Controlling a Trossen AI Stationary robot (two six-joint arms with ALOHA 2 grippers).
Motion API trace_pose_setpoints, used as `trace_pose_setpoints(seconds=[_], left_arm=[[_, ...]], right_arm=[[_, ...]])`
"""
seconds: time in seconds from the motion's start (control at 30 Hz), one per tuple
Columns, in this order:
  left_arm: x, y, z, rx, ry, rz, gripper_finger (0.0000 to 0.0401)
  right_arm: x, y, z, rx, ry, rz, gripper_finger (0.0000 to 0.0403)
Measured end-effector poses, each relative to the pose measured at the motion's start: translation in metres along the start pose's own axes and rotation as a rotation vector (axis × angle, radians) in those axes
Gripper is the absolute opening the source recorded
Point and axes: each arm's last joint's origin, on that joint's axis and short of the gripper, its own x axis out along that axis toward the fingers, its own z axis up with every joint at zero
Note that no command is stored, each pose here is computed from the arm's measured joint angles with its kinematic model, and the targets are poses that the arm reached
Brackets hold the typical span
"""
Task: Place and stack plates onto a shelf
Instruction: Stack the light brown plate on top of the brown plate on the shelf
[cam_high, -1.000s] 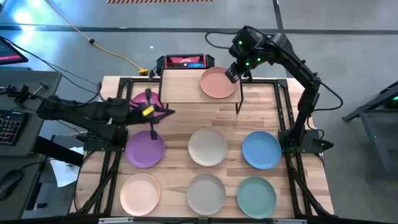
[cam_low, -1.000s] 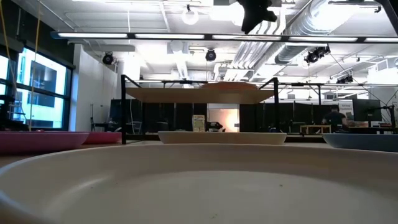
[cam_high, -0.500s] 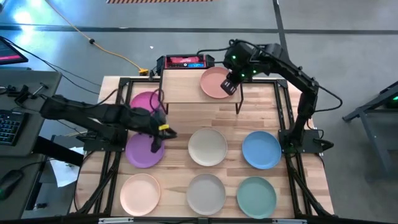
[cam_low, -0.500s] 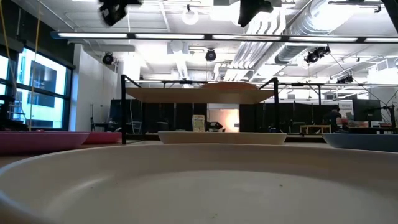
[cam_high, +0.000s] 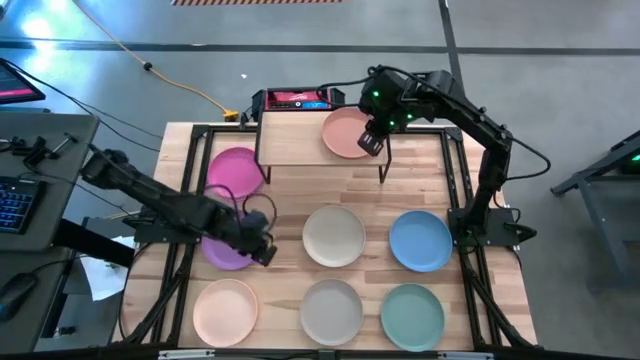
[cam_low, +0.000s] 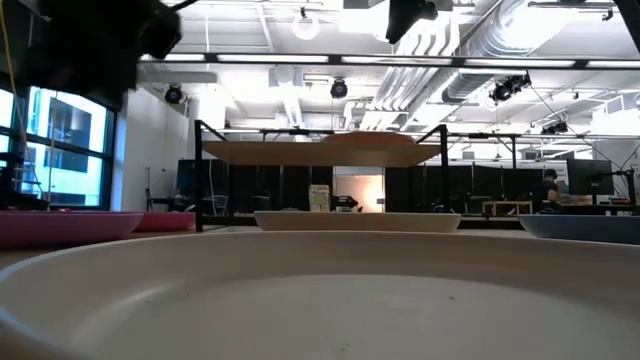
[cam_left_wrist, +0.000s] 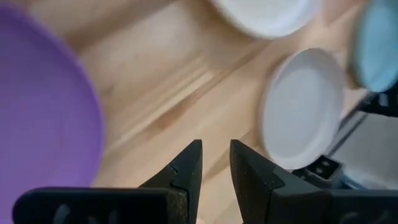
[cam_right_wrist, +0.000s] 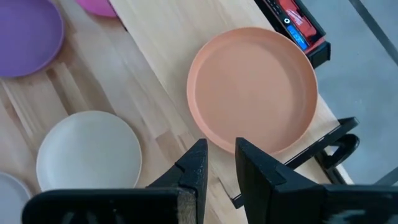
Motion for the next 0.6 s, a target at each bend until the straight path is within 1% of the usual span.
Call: trace_pose_setpoints(seconds=[0.13,0.27,0.43,0.6], left_arm=[[0.016,-0.001,-0.019,-0.107,0.035,0.063,0.0072],[0.03,-0.003,-0.039,-0.212,0.058,0.105,0.0072],[0.047,-0.005,-0.064,-0.334,0.083,0.123,0.0072],[0.062,-0.006,-0.084,-0.409,0.101,0.126,0.0072]], right_arm=[[0.0,0.0,0.0,-0.044,0.0,0.001,0.0062],[0.0,0.0,0.0,-0.053,0.0,0.001,0.0062],[0.0,0.0,0.0,-0.083,-0.001,0.001,0.0062],[0.0,0.0,0.0,-0.1,-0.001,0.001,0.0062]])
